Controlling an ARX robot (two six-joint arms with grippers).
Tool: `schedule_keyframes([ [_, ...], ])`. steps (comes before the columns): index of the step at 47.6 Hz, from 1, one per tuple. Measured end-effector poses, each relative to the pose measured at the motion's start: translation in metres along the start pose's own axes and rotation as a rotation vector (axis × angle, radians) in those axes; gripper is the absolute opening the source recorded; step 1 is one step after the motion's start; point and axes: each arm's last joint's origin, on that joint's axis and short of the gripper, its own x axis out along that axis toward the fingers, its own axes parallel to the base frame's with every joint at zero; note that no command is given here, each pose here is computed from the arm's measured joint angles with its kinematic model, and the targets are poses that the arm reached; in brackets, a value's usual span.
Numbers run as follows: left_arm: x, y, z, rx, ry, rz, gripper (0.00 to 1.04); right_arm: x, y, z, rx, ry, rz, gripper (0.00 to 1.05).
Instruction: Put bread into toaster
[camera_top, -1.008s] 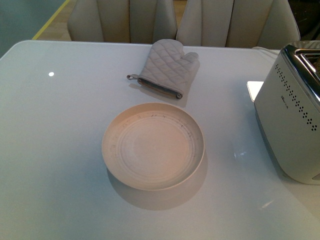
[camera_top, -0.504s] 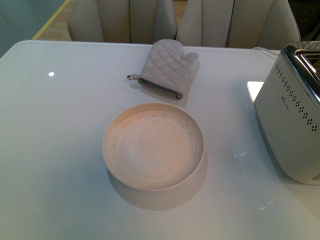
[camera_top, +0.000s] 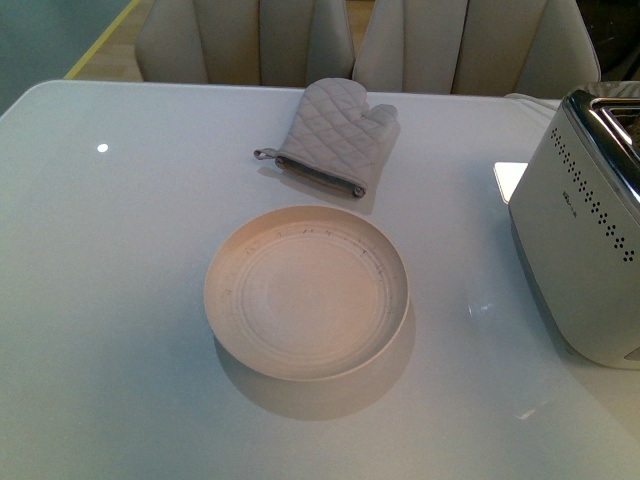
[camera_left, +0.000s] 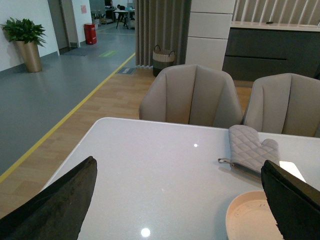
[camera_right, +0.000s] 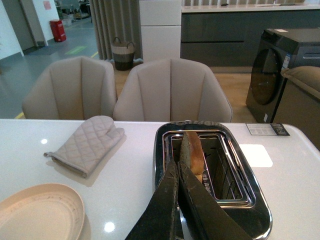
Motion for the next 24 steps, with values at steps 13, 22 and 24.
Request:
schedule_keyframes([
  [13, 0.0, 0.0, 0.0, 0.0, 0.0, 0.0, 0.98, -0.007, 0.0, -0.002, 0.0, 0.019, -0.002, 0.02],
  [22, 0.0, 0.0, 0.0, 0.0, 0.0, 0.0, 0.98, -0.015, 0.0, -0.003, 0.0, 0.007, 0.001, 0.02],
  [24, 0.0, 0.0, 0.0, 0.0, 0.0, 0.0, 0.98, -0.015, 0.0, -0.003, 0.0, 0.007, 0.001, 0.02],
])
